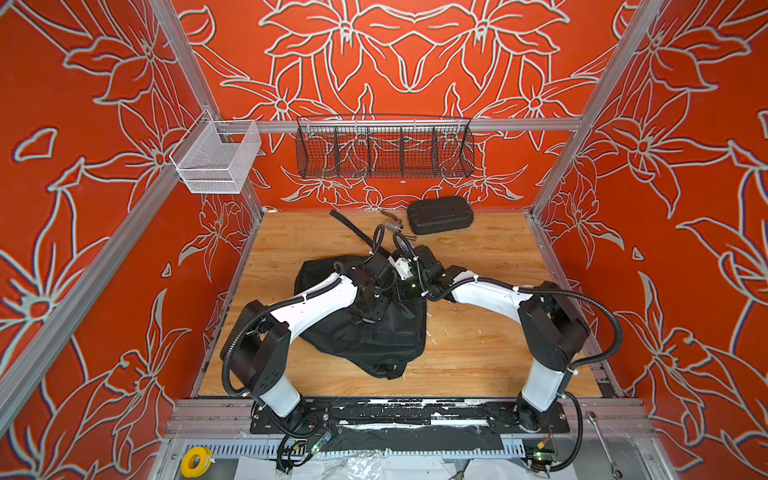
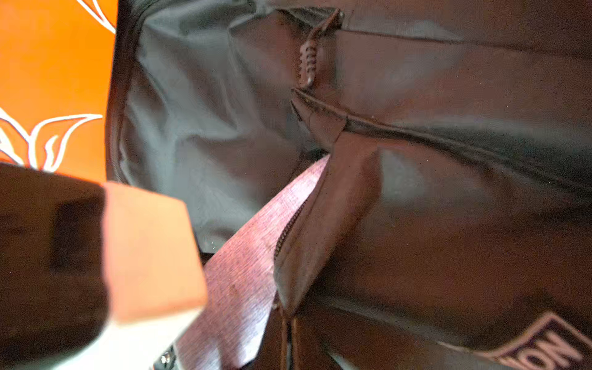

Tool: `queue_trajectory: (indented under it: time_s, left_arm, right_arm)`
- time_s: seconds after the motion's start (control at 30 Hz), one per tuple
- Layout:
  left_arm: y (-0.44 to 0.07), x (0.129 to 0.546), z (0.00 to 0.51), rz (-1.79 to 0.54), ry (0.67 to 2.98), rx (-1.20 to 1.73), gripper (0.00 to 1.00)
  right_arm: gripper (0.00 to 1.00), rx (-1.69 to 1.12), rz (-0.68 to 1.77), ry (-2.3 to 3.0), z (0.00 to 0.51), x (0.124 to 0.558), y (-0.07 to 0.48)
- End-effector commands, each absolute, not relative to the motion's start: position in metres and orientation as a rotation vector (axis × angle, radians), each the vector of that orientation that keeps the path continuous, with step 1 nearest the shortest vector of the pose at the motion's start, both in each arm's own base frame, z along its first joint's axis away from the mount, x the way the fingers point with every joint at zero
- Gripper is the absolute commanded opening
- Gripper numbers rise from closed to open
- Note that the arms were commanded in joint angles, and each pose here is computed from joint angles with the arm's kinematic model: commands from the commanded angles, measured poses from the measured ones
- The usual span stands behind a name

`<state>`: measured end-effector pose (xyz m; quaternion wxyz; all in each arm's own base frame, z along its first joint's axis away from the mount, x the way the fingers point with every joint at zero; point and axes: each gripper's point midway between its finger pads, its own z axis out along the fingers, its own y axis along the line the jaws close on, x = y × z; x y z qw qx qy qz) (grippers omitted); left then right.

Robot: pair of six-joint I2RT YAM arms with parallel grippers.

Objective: Pack the student bag

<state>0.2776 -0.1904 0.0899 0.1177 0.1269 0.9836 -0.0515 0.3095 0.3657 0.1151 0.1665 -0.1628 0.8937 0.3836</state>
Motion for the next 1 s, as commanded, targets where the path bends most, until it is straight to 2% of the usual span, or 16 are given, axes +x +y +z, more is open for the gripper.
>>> queue_trajectory:
  time_s: [0.0, 0.13, 0.3, 0.5, 0.8, 0.9, 0.93, 0.97]
  left_arm:
    - [-0.204, 0.307, 0.104, -0.197, 2.681, 0.383, 0.17]
    - [-0.212, 0.294, 0.094, -0.196, 2.726, 0.590, 0.21]
    - [-0.238, 0.283, 0.096, -0.393, 2.679, 0.731, 0.22]
    - [-0.228, 0.275, 0.091, -0.301, 2.684, 0.943, 0.22]
    - [-0.250, 0.316, 0.097, -0.341, 2.585, 0.816, 0.26]
    - [-0.245, 0.333, 0.087, -0.252, 2.633, 0.720, 0.27]
    - [-0.241, 0.338, 0.082, -0.208, 2.669, 0.675, 0.30]
    - [-0.237, 0.342, 0.078, -0.162, 2.702, 0.629, 0.40]
  right_arm:
    - [0.00, -0.558, 1.309, 2.490, 0.143, 0.291, 0.388]
    - [0.00, -0.577, 1.292, 2.491, 0.144, 0.299, 0.385]
    - [0.00, -0.579, 1.425, 2.444, 0.157, 0.306, 0.394]
    - [0.00, -0.649, 1.358, 2.490, 0.149, 0.305, 0.385]
    - [0.00, -0.574, 1.543, 2.476, 0.152, 0.299, 0.392]
    - [0.00, -0.544, 1.558, 2.481, 0.149, 0.298, 0.392]
    - [0.00, -0.540, 1.554, 2.484, 0.148, 0.299, 0.392]
    - [0.00, -0.537, 1.547, 2.483, 0.149, 0.300, 0.392]
